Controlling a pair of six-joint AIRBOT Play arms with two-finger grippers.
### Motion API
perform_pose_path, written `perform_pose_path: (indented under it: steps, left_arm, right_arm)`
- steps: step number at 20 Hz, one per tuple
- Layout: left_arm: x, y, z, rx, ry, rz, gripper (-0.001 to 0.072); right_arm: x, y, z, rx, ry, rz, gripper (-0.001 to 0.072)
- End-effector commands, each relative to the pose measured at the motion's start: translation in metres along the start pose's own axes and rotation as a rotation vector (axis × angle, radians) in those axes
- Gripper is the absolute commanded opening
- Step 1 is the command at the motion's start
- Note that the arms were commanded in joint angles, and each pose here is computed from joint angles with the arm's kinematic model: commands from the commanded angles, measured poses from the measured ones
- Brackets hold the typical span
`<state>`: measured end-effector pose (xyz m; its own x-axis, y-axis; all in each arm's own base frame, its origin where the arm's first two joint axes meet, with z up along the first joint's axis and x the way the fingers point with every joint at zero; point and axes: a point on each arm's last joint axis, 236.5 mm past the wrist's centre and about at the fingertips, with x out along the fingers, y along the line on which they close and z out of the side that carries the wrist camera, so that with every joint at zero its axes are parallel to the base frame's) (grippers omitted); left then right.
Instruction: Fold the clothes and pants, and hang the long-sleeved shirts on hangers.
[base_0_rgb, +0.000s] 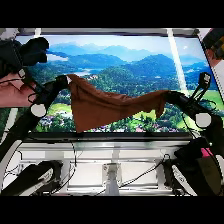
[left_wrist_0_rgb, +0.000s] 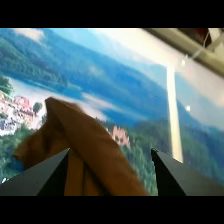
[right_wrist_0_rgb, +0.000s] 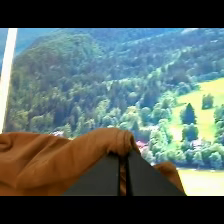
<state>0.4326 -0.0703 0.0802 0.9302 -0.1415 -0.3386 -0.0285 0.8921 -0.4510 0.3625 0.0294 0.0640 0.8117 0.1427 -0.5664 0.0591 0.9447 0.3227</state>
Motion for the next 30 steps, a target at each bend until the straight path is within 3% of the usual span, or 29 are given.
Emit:
perform_pose_path:
  steps: [1, 6, 11, 16, 30]
  left_arm:
    - [-0.013, 0.001, -0.039, 0.158, 0.199, -0.027, 0.0596]
    - [-0.072, 0.036, -0.103, 0.247, 0.595, 0.014, 0.0575]
    - [-0.134, 0.066, -0.181, 0.156, 0.931, 0.052, 0.0574]
    - [-0.154, 0.050, -0.240, -0.016, 0.988, -0.047, 0.0575]
    - [-0.134, 0.060, -0.240, 0.046, 0.871, -0.057, 0.0544]
  right_arm:
    - [0.014, -0.008, 0.009, 0.009, -0.047, -0.020, 0.0018]
    - [0.018, -0.010, 0.011, 0.008, -0.057, -0.027, 0.0018]
    - [0.018, -0.012, 0.011, -0.015, -0.055, -0.036, 0.0018]
    - [0.018, -0.012, 0.011, -0.015, -0.056, -0.036, 0.0018]
    - [0.018, -0.012, 0.010, -0.014, -0.051, -0.036, 0.0018]
